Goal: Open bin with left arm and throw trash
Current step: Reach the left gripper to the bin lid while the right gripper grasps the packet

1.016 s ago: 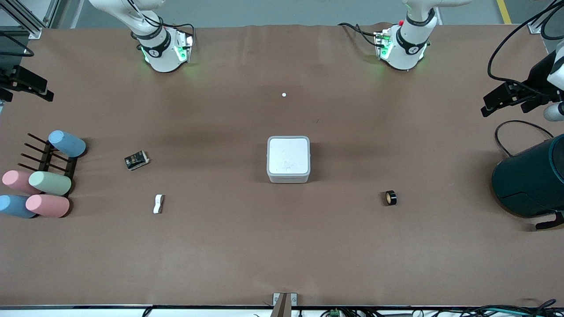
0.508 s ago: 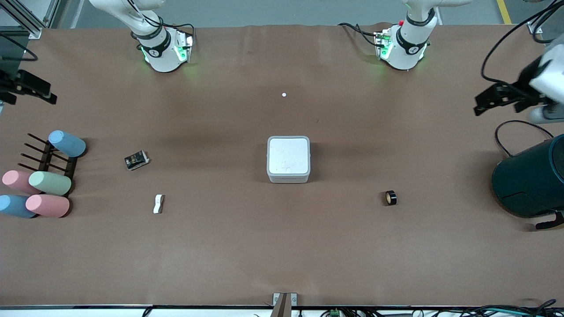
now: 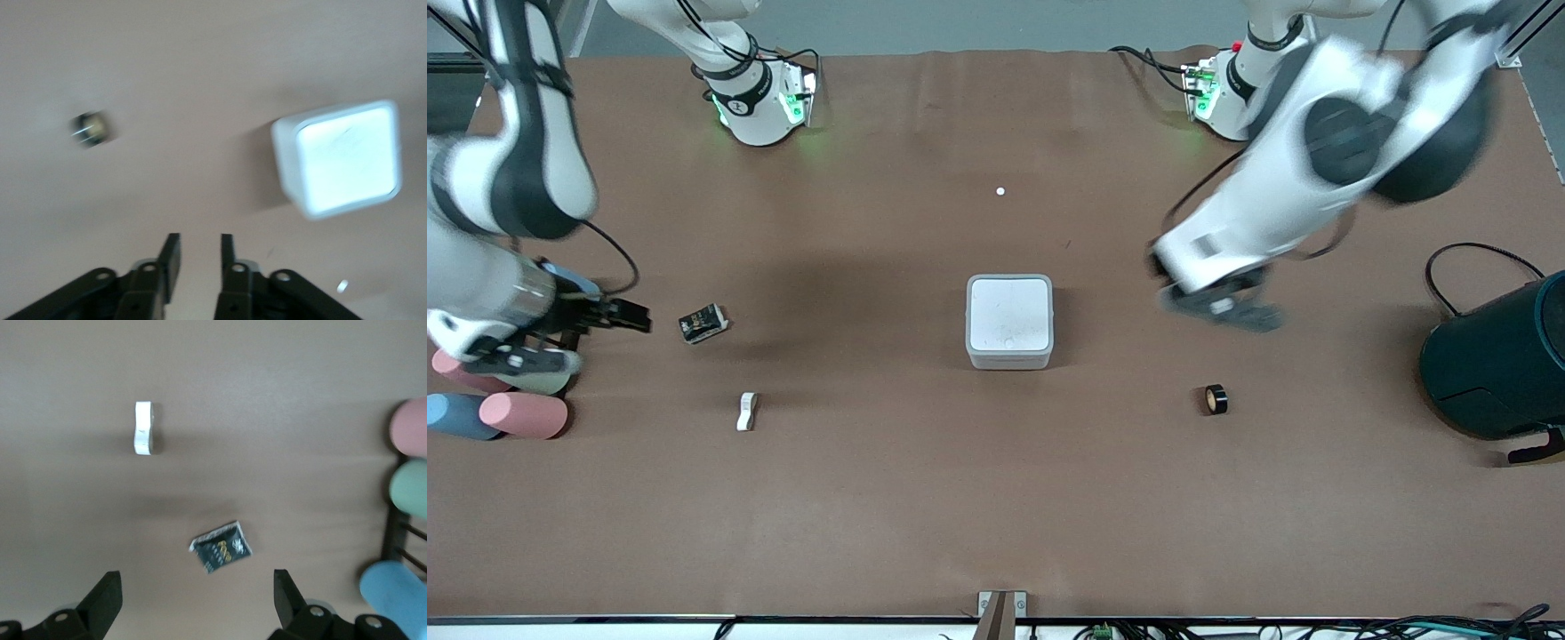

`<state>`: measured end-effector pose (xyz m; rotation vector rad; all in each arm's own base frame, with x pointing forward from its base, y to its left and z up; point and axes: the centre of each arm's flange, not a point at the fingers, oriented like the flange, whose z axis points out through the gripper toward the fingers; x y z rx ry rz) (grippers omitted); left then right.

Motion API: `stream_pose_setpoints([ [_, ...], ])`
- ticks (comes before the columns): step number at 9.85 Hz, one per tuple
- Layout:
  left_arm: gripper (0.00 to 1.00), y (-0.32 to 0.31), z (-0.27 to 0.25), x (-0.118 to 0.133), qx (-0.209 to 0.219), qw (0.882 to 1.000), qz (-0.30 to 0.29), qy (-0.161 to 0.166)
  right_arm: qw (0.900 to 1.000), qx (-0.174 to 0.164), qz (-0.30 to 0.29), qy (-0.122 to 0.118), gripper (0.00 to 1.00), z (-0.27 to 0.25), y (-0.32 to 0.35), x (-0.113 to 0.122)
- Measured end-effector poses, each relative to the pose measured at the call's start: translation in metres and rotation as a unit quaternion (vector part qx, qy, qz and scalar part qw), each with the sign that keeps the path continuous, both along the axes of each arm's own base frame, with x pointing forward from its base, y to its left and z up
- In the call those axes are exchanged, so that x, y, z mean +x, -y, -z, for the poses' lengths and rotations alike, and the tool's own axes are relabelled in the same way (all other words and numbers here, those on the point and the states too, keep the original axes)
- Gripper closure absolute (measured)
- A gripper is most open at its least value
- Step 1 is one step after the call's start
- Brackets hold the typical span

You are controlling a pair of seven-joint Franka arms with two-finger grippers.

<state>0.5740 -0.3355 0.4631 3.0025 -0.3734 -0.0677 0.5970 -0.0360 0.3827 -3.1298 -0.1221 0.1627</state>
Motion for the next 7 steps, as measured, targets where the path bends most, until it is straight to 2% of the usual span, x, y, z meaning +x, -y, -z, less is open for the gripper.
stream_pose_setpoints([
  [1,0.91,0.043,0.038,0.0,-0.023,1.0,-0.015,0.013,1.0,0.001,-0.026,0.004,0.0,0.029,0.002,-0.007],
  [2,0.99,0.079,0.07,-0.005,-0.042,0.998,-0.033,0.019,0.999,0.001,-0.041,0.015,0.0,0.056,0.002,-0.017],
  [5,0.99,0.136,0.12,-0.019,-0.083,0.994,-0.057,0.036,0.996,0.002,-0.091,0.019,0.0,0.133,0.006,-0.056],
  [7,0.99,0.138,0.14,-0.018,-0.081,0.994,-0.062,0.031,0.995,0.003,-0.103,0.016,0.0,0.152,0.017,-0.067],
])
